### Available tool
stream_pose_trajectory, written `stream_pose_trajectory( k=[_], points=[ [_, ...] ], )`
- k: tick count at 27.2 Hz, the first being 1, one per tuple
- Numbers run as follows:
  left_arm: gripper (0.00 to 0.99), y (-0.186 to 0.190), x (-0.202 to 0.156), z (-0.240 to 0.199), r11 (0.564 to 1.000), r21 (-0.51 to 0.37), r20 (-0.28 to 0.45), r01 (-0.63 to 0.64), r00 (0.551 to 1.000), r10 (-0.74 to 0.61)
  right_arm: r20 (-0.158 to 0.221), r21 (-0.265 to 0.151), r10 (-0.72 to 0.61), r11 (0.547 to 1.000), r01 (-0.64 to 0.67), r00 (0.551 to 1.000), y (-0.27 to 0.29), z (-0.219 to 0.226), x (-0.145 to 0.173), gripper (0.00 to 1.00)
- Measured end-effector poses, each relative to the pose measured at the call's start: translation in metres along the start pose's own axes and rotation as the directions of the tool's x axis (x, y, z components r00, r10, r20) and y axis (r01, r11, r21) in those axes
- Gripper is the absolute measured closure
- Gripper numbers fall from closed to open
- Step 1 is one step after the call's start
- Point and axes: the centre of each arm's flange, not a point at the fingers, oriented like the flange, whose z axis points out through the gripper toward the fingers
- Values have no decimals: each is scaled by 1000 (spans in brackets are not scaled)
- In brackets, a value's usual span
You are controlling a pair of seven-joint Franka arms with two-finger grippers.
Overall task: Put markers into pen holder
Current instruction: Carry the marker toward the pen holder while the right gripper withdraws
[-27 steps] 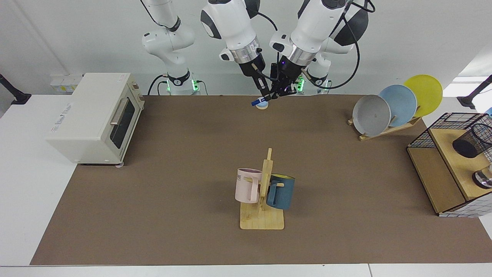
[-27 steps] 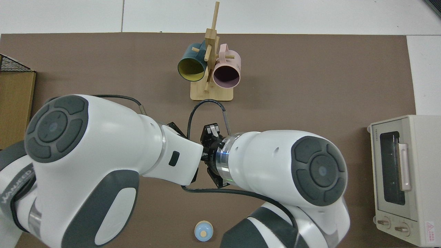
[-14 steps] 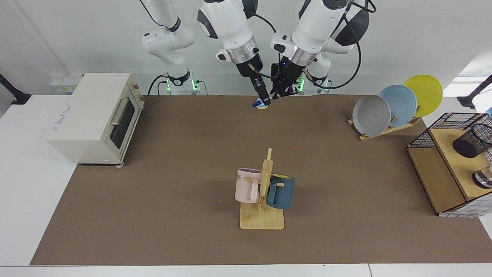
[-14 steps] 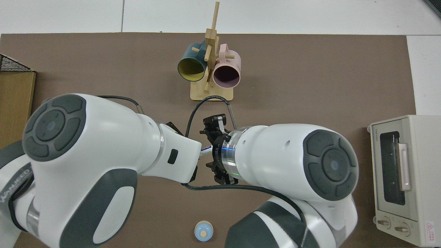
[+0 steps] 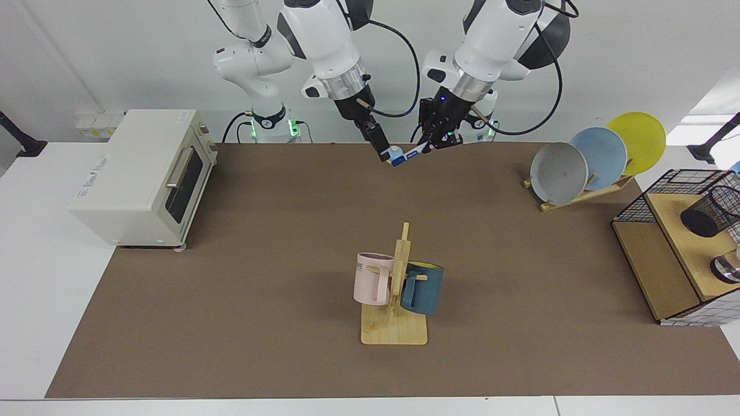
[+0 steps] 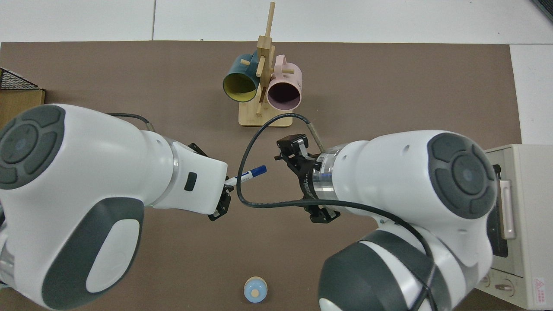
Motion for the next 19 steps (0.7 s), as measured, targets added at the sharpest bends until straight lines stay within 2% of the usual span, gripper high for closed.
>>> stream_pose_trajectory(
  k=[6,10,14,19],
  points=[
    [824,-22,-17,-14,998,40,2,40,999,-40,-6,-50,-150,988,149,989,6,-9,35,4],
    [824,-37,-29,-26,995,82,17,61,998,-63,-18,-68,-256,965,254,967,9,-18,58,4],
    [824,-47,-42,-38,989,125,71,77,994,-87,-36,-96,-372,925,367,928,15,-32,83,4],
    [824,-51,-50,-52,978,176,119,113,984,-135,-53,-129,-518,851,509,854,22,-49,113,4]
  ],
)
